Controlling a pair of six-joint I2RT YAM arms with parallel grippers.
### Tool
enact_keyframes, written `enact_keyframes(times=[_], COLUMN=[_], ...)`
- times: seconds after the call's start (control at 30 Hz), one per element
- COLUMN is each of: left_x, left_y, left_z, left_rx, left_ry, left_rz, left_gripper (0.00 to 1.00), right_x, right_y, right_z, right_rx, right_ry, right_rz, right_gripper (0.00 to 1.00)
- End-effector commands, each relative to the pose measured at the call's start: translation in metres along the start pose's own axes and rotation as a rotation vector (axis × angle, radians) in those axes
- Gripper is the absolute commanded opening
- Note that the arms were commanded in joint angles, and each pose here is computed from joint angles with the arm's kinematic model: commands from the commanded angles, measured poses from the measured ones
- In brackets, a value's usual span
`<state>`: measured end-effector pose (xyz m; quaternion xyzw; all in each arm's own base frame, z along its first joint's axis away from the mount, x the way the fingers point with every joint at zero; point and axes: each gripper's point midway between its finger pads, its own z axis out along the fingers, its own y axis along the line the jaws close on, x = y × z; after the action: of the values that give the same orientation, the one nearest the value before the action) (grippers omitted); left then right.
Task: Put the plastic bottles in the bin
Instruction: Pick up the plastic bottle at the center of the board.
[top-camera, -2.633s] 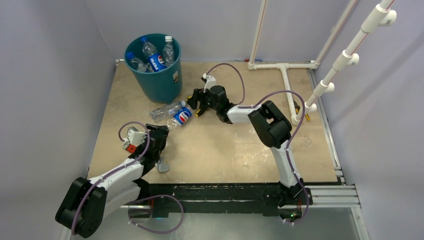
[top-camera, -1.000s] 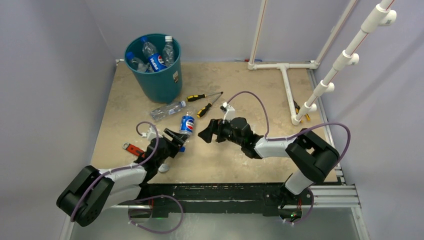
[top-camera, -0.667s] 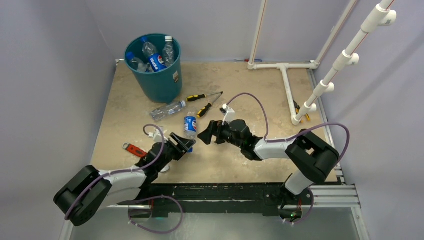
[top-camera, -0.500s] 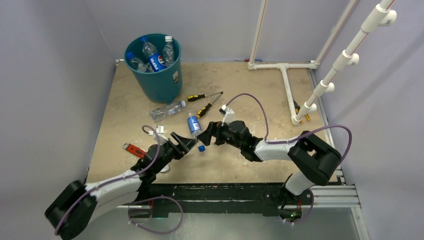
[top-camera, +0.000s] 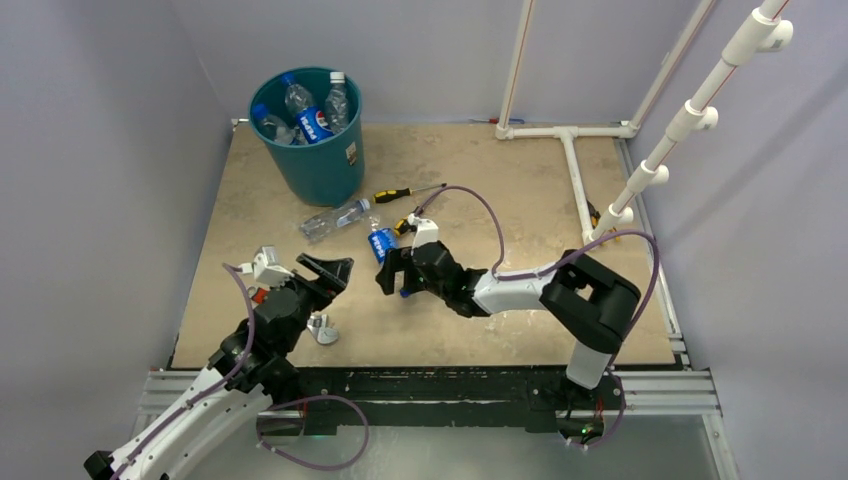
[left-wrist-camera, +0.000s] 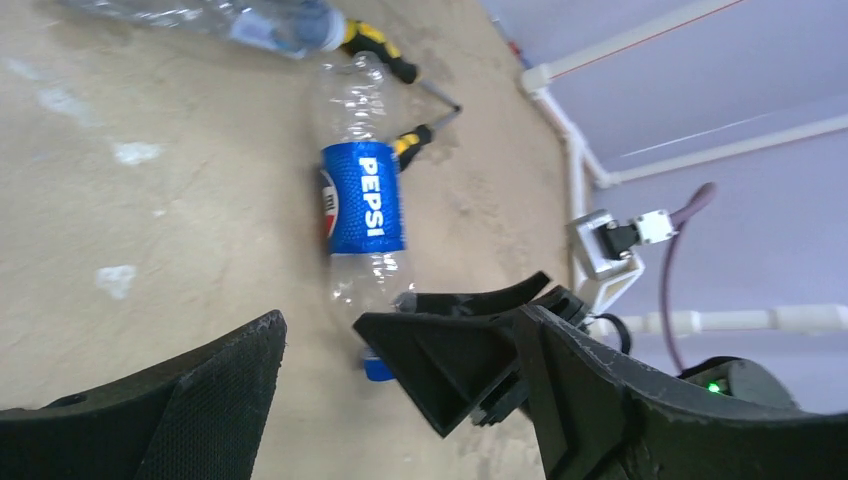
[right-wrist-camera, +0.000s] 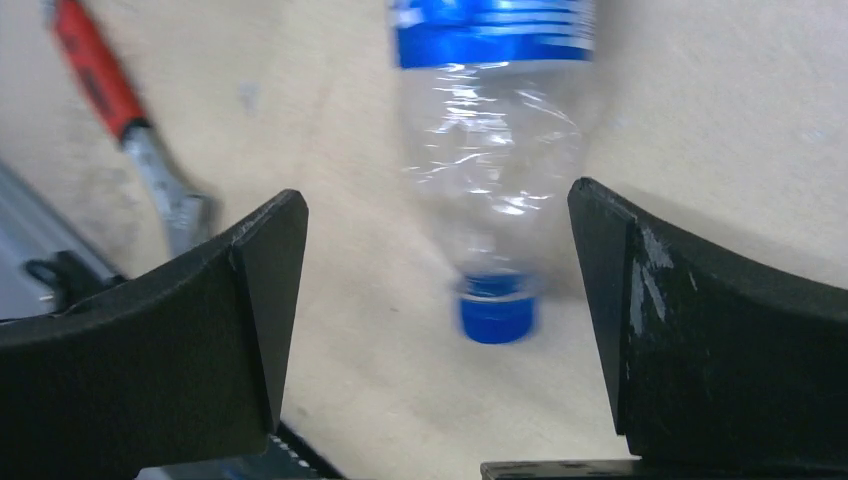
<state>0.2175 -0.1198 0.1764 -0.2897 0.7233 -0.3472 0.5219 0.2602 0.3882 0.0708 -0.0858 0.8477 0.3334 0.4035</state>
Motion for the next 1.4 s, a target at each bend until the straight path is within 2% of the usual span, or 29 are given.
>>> enact_keyframes(times=[0.0, 0.2, 0.37, 0.47, 0.6, 0.7, 0.77, 0.97, 1.1, 1.2, 1.37], left_x=[0.005, 0.008, 0.005, 0.005, 0.003, -0.002, -0.008, -0.029, -0.042, -0.048, -0.031], left_y=[0.033, 0.034, 0.032, 0.032, 0.029, 0.017, 0.003, -0.061, -0.126, -0.180, -0.231], left_z=[-0.004, -0.003, -0.005, -0.006, -0.007, -0.005, -0.003, 0.000, -0.008, -0.025, -0.041], left_rx=[-0.134, -0.138, -0.139, -0.141, -0.128, -0.092, -0.061, 0.102, 0.344, 0.561, 0.810], left_ry=[0.023, 0.031, 0.032, 0.035, 0.033, 0.024, 0.016, 0.000, -0.035, -0.042, 0.044], left_rz=[0.087, 0.084, 0.087, 0.093, 0.112, 0.155, 0.189, 0.312, 0.391, 0.398, 0.363], left_gripper=[0.84, 0.84, 0.84, 0.83, 0.82, 0.82, 0.82, 0.85, 0.87, 0.88, 0.91], right_x=[0.005, 0.003, 0.007, 0.011, 0.015, 0.011, 0.005, -0.026, -0.042, -0.059, -0.081], right_y=[-0.033, -0.037, -0.030, -0.031, -0.030, -0.025, -0.017, 0.021, 0.043, 0.044, 0.057], right_z=[-0.001, 0.000, 0.011, 0.013, 0.002, -0.014, -0.032, -0.106, -0.155, -0.182, -0.210], right_rx=[0.198, 0.215, 0.179, 0.172, 0.139, 0.088, 0.037, -0.155, -0.307, -0.347, -0.438], right_ry=[-0.007, 0.001, 0.028, 0.045, 0.050, 0.045, 0.034, -0.017, -0.081, -0.195, -0.360], right_rz=[-0.104, -0.181, -0.229, -0.248, -0.271, -0.295, -0.307, -0.327, -0.367, -0.365, -0.297], right_gripper=[0.98, 0.97, 0.88, 0.75, 0.50, 0.37, 0.33, 0.28, 0.28, 0.28, 0.28])
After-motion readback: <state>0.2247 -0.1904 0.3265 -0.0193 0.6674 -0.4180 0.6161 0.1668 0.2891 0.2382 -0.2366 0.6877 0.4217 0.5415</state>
